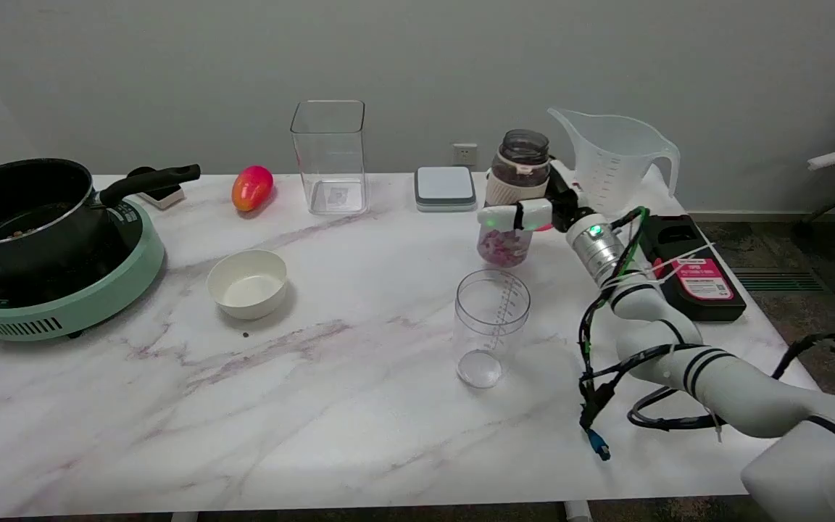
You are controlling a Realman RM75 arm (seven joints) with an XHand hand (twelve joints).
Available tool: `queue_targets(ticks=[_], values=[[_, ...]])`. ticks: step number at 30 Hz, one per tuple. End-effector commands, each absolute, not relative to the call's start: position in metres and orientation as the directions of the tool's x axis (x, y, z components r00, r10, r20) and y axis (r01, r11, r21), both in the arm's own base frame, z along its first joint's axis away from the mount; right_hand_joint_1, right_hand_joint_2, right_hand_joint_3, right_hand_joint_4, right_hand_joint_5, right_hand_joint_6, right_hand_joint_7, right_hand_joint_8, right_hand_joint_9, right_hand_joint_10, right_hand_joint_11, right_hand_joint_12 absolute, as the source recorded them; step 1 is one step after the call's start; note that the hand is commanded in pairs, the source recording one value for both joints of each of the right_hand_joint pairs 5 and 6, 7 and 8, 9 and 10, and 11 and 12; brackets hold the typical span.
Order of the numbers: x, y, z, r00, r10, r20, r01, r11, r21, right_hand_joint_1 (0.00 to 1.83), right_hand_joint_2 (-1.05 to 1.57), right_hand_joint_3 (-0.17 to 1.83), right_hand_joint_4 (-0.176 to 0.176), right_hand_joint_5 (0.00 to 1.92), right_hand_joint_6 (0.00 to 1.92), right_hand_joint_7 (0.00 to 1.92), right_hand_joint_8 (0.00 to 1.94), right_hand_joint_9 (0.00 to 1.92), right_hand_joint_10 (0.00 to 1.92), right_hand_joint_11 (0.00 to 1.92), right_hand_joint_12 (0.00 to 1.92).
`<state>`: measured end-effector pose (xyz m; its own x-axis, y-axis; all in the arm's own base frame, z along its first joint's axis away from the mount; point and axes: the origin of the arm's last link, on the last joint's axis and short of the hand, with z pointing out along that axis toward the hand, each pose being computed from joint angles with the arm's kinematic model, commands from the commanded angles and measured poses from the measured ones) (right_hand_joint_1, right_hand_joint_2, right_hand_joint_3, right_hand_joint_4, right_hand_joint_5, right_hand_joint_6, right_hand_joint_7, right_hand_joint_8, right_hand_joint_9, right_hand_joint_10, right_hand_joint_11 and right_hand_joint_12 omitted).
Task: Pour the contents of the bottle into the measuring cup.
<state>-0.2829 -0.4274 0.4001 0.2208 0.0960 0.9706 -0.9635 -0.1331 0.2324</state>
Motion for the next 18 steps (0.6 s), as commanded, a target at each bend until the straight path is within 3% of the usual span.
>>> queue_targets(ticks=[1, 8, 18], values=[[-0.225, -0.370, 0.451, 0.246, 0.183, 0.952, -0.913, -0.286, 0.291, 1.37, 1.34, 0.32, 0.000, 1.92, 1.92, 1.87, 1.87, 1.56, 1.56, 1.34, 1.34], [-0.211, -0.329, 0.456, 0.212, 0.204, 0.956, -0.906, -0.325, 0.271, 1.34, 1.40, 0.29, 0.000, 1.92, 1.92, 1.88, 1.88, 1.58, 1.58, 1.36, 1.36], [-0.226, -0.267, 0.462, 0.235, 0.277, 0.931, -0.920, -0.244, 0.305, 1.27, 1.53, 0.24, 0.000, 1.92, 1.92, 1.90, 1.90, 1.63, 1.63, 1.40, 1.40]])
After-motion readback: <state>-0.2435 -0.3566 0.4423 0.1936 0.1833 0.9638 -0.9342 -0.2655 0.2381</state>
